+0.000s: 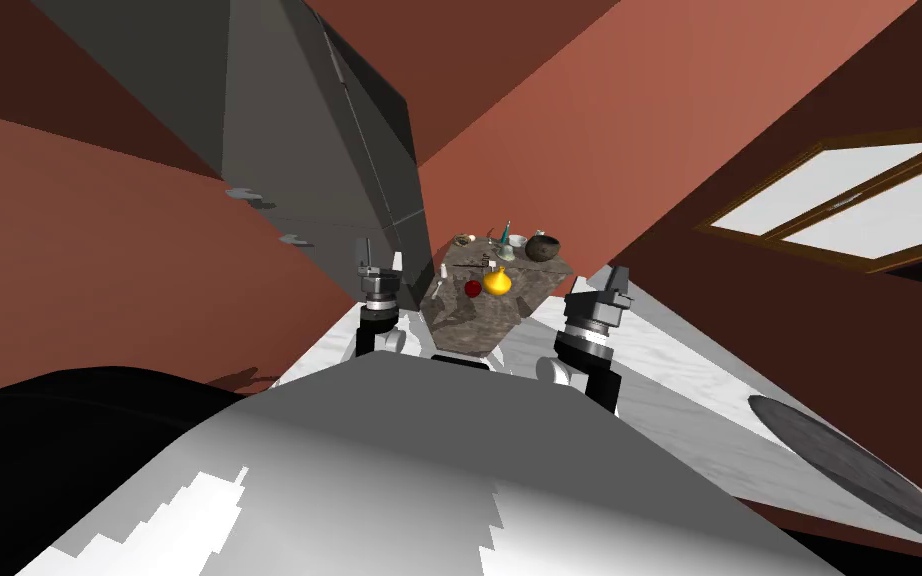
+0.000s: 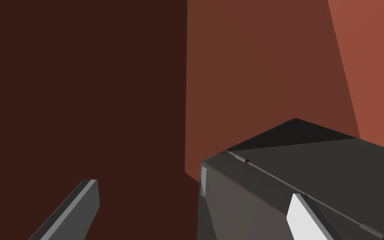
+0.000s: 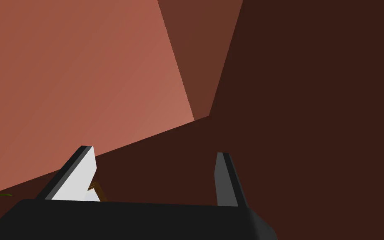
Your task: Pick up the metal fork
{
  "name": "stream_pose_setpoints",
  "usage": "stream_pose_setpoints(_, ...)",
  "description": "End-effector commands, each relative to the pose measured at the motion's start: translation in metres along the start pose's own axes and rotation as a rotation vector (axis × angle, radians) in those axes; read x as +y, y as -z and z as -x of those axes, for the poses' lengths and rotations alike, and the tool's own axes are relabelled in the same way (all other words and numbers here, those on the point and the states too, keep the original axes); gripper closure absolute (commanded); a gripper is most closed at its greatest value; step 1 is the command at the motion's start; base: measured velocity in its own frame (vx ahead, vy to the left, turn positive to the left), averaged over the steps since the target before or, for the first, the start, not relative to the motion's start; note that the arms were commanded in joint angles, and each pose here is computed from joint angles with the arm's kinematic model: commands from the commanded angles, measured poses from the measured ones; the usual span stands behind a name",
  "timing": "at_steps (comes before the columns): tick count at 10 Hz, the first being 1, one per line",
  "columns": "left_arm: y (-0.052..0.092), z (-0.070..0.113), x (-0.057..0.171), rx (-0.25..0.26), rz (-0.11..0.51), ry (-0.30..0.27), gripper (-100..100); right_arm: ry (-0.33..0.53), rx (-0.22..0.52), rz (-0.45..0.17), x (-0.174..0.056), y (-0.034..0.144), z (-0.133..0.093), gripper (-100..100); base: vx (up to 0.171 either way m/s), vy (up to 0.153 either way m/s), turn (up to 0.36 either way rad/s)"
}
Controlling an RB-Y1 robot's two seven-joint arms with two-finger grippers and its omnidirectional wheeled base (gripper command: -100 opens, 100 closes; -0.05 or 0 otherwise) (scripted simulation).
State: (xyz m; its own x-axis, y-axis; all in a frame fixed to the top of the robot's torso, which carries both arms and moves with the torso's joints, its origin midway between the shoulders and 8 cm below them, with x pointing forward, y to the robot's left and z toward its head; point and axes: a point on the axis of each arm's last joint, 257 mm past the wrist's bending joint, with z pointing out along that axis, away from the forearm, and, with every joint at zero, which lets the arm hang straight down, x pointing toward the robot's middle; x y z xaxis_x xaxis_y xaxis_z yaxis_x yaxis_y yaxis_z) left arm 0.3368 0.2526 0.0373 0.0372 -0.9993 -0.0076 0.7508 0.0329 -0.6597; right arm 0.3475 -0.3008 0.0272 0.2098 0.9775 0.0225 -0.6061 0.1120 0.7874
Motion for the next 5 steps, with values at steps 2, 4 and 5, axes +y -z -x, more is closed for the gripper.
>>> stream_pose_setpoints(2, 0.006, -0.006, 0.018, 0.064, 0.05, -0.025, -100, 0.0, 0.0, 0.0, 0.0, 0.0, 0.0, 0, -0.013, 0.003, -0.132)
stream_pose_setpoints(4, 0.012, -0.008, 0.035, 0.111, 0.097, -0.051, -100, 0.0, 0.0, 0.0, 0.0, 0.0, 0.0, 0, -0.025, 0.012, -0.122)
stream_pose_setpoints(5, 0.016, -0.009, 0.045, 0.137, 0.124, -0.067, -100, 0.0, 0.0, 0.0, 0.0, 0.0, 0.0, 0, -0.028, 0.015, -0.159)
